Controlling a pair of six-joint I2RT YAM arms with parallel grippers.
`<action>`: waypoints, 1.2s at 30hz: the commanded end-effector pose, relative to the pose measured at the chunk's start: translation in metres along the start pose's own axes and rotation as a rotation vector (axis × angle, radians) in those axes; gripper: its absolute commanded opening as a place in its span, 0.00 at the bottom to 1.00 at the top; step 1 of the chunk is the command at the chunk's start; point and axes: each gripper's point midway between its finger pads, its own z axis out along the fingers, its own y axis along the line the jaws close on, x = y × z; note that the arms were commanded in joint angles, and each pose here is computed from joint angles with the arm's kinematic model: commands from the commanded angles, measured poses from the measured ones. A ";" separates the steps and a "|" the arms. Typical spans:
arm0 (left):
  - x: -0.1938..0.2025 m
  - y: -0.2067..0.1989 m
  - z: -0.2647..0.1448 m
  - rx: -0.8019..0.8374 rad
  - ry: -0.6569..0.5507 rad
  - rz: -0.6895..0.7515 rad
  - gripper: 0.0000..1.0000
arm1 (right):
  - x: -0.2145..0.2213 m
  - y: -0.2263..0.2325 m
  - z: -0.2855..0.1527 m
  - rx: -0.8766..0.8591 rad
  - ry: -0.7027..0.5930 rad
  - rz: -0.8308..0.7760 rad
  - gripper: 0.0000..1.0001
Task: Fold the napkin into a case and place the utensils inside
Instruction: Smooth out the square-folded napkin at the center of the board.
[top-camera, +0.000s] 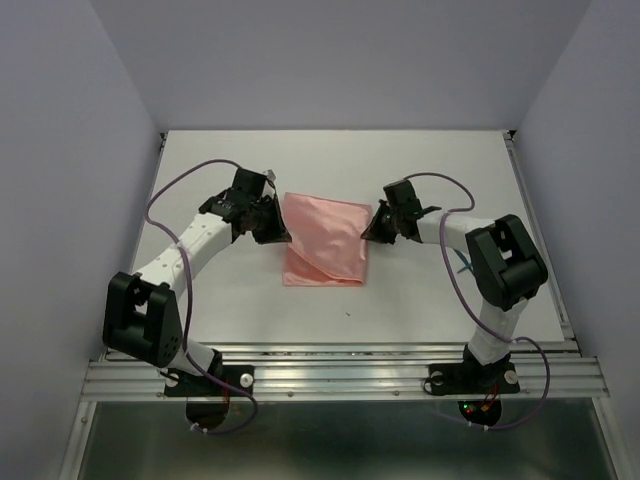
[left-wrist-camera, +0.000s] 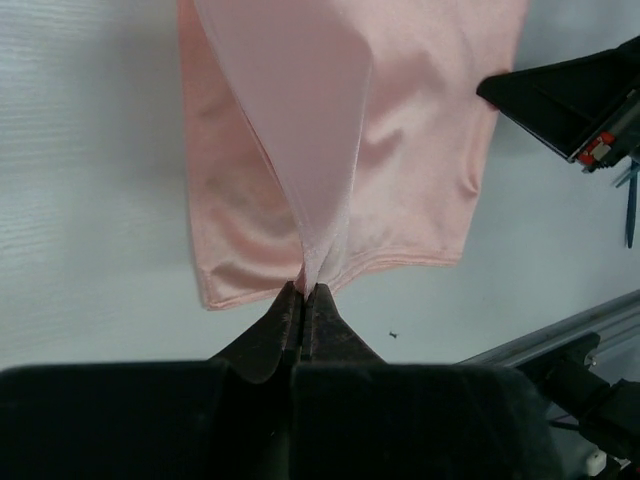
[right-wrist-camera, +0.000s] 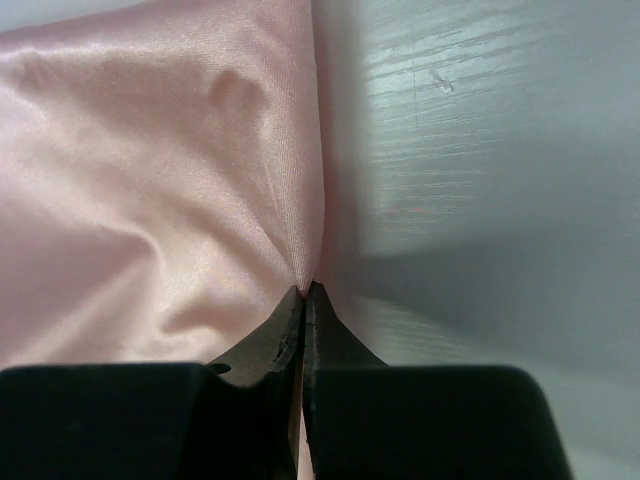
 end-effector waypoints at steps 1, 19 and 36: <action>0.024 -0.004 -0.019 0.050 0.052 0.013 0.00 | -0.029 0.023 -0.012 -0.053 -0.120 0.029 0.01; 0.118 0.060 0.033 -0.030 0.234 -0.089 0.00 | 0.011 -0.014 -0.013 -0.003 -0.026 -0.008 0.73; 0.059 0.053 -0.028 -0.168 0.050 -0.014 0.66 | 0.014 -0.018 -0.027 0.020 0.003 -0.114 0.78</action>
